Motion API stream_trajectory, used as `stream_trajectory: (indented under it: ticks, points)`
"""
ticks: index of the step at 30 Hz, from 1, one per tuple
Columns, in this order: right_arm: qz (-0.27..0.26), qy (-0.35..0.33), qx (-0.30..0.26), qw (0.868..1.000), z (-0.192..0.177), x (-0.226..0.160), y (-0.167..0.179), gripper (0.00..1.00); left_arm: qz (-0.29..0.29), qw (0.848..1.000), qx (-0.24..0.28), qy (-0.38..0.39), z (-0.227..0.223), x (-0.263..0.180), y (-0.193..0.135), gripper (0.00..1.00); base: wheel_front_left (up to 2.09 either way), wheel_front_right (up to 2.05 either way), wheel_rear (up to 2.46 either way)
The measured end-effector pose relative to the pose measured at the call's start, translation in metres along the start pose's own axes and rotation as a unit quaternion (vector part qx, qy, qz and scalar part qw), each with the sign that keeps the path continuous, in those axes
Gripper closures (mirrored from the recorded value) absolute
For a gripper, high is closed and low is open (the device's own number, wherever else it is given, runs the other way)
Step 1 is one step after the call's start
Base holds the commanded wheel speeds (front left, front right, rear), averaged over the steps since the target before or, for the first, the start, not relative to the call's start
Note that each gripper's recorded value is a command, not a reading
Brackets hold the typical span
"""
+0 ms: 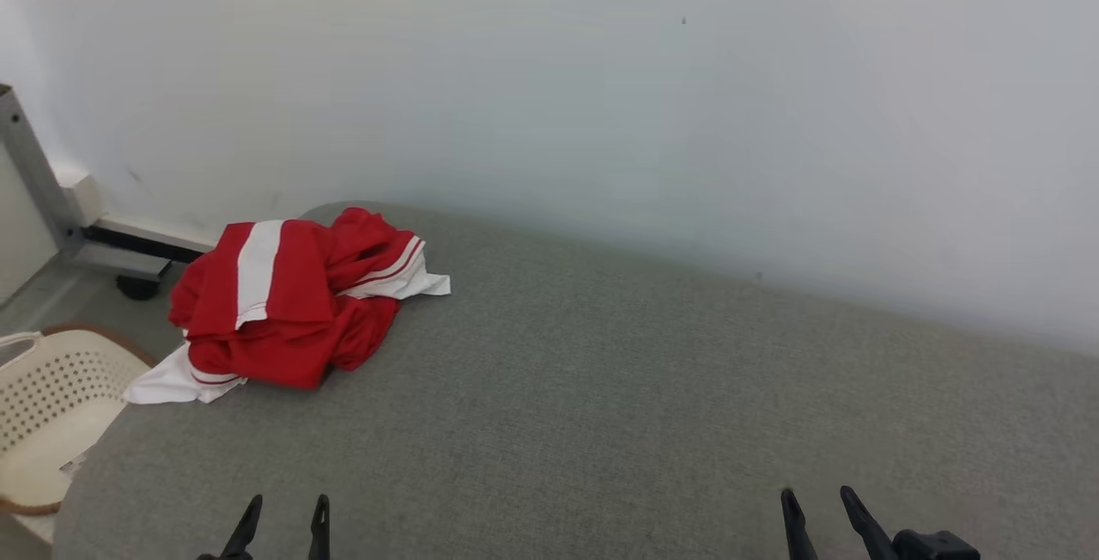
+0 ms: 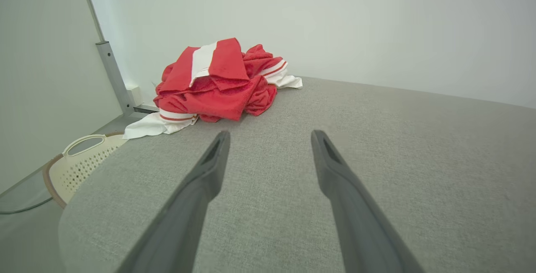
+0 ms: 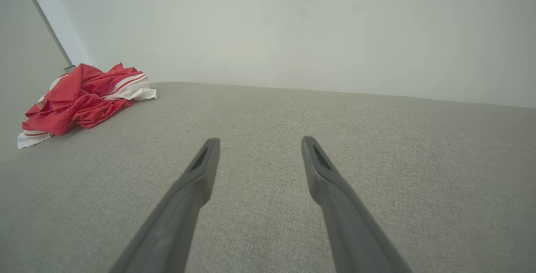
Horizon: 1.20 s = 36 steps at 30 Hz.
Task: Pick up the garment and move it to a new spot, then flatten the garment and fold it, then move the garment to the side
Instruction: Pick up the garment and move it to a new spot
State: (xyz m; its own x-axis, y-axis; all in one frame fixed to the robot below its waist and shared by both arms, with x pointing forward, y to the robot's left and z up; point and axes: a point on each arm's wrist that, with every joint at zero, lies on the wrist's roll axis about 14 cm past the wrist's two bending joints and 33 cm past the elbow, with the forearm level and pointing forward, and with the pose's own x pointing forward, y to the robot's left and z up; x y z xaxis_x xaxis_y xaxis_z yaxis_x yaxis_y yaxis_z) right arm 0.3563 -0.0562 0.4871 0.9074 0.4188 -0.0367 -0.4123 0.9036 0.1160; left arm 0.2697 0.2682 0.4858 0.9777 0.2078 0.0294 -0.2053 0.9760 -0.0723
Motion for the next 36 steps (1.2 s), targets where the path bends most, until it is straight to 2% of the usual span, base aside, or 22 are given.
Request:
stream_trajectory:
  ticks: [10, 19, 23, 28, 31, 36]
  points:
    - [0.088, 0.007, -0.006, 0.996, -0.001, 0.046, 0.052, 0.0, 0.091, 0.996, 0.0, -0.002, 0.002, -0.023, 0.051, 0.0, 0.0, 0.0, 0.0]
    - [0.12, 0.025, -0.001, 0.993, -0.014, 0.065, 0.071, 0.0, 0.13, 0.992, 0.001, 0.01, -0.004, -0.036, 0.068, 0.0, 0.0, 0.0, 0.0]
    - [0.122, 0.029, 0.0, 0.992, -0.017, 0.067, 0.072, 0.0, 0.143, 0.989, -0.029, 0.002, -0.002, -0.035, 0.071, 0.0, 0.0, 0.0, 0.0]
    - [0.128, 0.037, 0.002, 0.991, -0.023, 0.069, 0.075, 0.0, 0.141, 0.989, -0.042, 0.004, 0.01, -0.009, 0.072, 0.0, 0.0, 0.0, 0.0]
    - [0.132, 0.045, 0.001, 0.99, -0.027, 0.068, 0.077, 0.0, 0.109, 0.991, -0.058, 0.044, 0.004, 0.013, 0.059, 0.0, 0.0, 0.0, 0.0]
    - [0.14, 0.071, -0.01, 0.988, -0.04, 0.057, 0.08, 0.0, 0.073, 0.992, -0.045, 0.096, 0.008, 0.048, 0.052, 0.0, 0.0, 0.0, 0.0]
